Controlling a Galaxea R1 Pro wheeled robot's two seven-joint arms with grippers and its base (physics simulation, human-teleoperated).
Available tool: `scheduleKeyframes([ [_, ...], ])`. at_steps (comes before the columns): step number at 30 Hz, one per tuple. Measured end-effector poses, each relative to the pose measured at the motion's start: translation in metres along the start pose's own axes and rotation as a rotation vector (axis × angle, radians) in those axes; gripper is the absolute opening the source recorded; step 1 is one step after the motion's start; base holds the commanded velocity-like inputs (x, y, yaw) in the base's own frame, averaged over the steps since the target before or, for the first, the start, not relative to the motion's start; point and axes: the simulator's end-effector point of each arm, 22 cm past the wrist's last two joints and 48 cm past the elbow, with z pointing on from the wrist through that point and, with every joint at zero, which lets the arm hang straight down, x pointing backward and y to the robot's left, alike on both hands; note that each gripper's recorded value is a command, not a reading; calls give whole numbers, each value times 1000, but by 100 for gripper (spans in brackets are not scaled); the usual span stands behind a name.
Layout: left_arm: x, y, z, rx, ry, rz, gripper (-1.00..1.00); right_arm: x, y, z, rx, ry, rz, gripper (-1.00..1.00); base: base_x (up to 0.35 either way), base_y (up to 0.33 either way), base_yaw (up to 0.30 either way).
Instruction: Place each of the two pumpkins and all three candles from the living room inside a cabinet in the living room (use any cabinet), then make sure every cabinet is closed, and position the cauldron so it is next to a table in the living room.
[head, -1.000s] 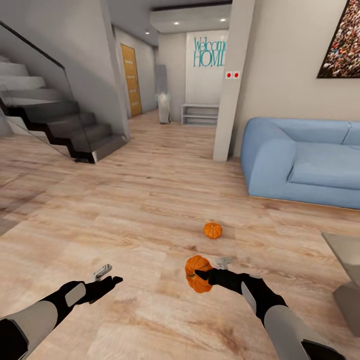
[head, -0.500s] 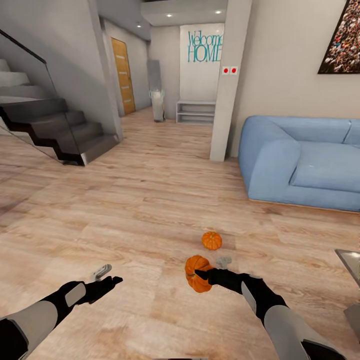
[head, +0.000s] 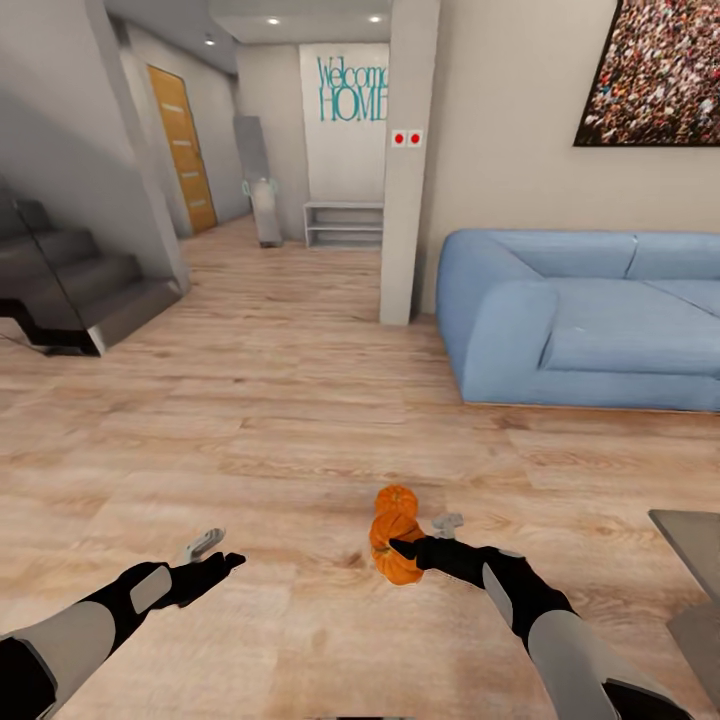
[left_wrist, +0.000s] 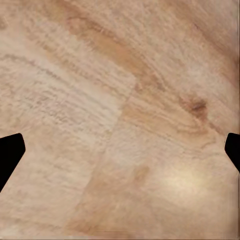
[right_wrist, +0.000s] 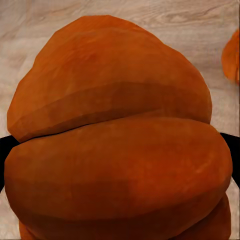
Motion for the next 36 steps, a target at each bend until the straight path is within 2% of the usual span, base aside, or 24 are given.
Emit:
scheduleKeyframes([
  [15, 0, -1, 0, 1, 0, 1, 100, 0, 0, 0, -2, -2, 1, -100, 328, 94, -279],
  [36, 0, -1, 0, 2, 1, 1, 100, -1, -1, -1, 2, -2, 1, -100, 328, 94, -11],
])
